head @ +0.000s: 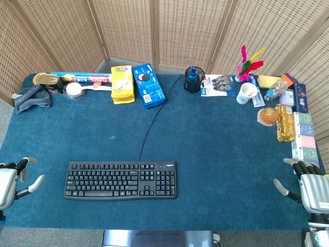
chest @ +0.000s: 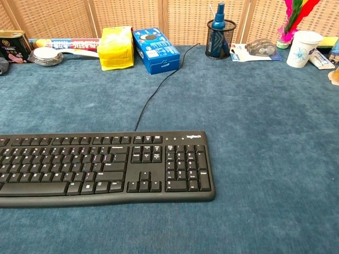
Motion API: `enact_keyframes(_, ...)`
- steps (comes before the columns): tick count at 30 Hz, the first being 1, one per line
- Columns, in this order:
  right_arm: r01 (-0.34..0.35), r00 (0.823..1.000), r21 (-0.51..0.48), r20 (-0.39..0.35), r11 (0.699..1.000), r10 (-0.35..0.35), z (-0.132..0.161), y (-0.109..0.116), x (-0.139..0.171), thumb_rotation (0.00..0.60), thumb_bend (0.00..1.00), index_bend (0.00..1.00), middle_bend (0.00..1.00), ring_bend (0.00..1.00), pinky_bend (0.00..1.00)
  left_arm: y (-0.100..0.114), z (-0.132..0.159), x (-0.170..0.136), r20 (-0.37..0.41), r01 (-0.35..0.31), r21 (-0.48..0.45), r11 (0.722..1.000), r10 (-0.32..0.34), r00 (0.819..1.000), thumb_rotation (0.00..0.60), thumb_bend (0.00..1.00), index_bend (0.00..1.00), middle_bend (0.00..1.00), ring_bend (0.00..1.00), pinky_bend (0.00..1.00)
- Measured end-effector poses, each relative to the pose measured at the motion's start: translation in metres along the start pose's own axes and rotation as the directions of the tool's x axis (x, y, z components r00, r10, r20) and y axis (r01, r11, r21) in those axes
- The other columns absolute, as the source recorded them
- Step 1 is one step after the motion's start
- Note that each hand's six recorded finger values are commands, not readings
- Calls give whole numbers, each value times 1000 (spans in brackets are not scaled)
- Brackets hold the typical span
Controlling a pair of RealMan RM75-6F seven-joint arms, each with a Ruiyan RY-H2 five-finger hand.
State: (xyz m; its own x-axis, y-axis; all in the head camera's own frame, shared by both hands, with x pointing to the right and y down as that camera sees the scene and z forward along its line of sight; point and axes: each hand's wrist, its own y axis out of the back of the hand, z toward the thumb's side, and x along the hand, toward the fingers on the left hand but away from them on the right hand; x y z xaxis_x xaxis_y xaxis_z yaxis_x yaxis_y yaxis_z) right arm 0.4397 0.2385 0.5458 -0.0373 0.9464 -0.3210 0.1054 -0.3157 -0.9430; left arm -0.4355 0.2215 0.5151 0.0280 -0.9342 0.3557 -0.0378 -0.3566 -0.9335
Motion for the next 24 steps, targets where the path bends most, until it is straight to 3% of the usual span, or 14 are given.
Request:
enact_keyframes(6, 2, 1000, 1, 2, 1000, -2, -1, 3, 1, 0, 301, 259, 301, 362, 315, -8, 7, 1, 32, 43, 4, 999, -43, 999, 0, 150, 323, 1000, 1000, 976)
enact_keyframes(16, -2, 1000, -2, 7, 1000, 2, -4, 1, 2, 0, 302, 259, 309, 373, 319, -38, 21, -2, 55, 221, 37, 975, -223, 973, 0, 150, 322, 1000, 1000, 985)
enact_keyframes(24, -3, 1000, -1, 13, 1000, 3, -6, 0, 3, 0, 301, 259, 309, 373, 320, -61, 42, 4, 109, 303, 31, 953, -304, 946, 0, 151, 322, 1000, 1000, 985)
